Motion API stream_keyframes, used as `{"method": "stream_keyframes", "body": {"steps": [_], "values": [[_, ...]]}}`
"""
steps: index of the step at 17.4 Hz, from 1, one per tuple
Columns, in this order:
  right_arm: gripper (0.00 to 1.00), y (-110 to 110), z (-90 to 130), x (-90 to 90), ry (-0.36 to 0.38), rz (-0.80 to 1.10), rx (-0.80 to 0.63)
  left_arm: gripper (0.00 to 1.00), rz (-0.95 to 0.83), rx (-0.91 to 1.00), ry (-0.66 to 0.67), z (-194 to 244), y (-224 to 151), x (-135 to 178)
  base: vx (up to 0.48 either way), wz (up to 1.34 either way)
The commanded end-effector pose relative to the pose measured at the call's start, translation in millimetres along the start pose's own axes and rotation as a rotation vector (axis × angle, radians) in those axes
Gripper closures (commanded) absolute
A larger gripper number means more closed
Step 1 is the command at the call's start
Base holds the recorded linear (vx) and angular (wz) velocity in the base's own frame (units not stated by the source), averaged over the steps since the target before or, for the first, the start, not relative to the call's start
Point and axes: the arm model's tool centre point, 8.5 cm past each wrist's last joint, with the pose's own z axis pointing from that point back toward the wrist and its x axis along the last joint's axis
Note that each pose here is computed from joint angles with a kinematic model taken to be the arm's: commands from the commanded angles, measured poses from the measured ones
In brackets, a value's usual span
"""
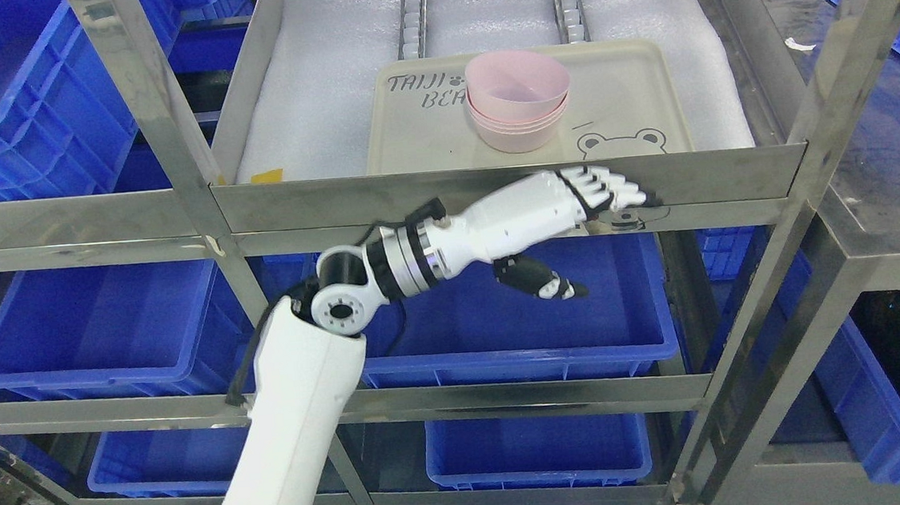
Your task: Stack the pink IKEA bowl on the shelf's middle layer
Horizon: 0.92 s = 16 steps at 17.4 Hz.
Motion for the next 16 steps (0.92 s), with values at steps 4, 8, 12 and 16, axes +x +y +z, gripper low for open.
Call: {"method": "stream_keyframes", "body": {"steps": [4,8,12,16], "values": [[0.00,-11,0,2.8,-0.013,0.001,-0.018,0.07,0.451,-0.054,0.110,60,-192,46,0.001,0.00],[0.00,-11,0,2.8,-0.013,0.001,-0.018,0.05,0.545,0.360,0.264,92,-199,46,0.001,0.00],[0.00,-11,0,2.8,-0.013,0.001,-0.018,0.06,0.570,0.629,0.512,110,-179,19,0.000,0.00],[0.00,-11,0,1.8,-0.011,0.001,-0.018,0.04,0.686,0.837,0.711,119,-139,7,0.000,0.00]]}}
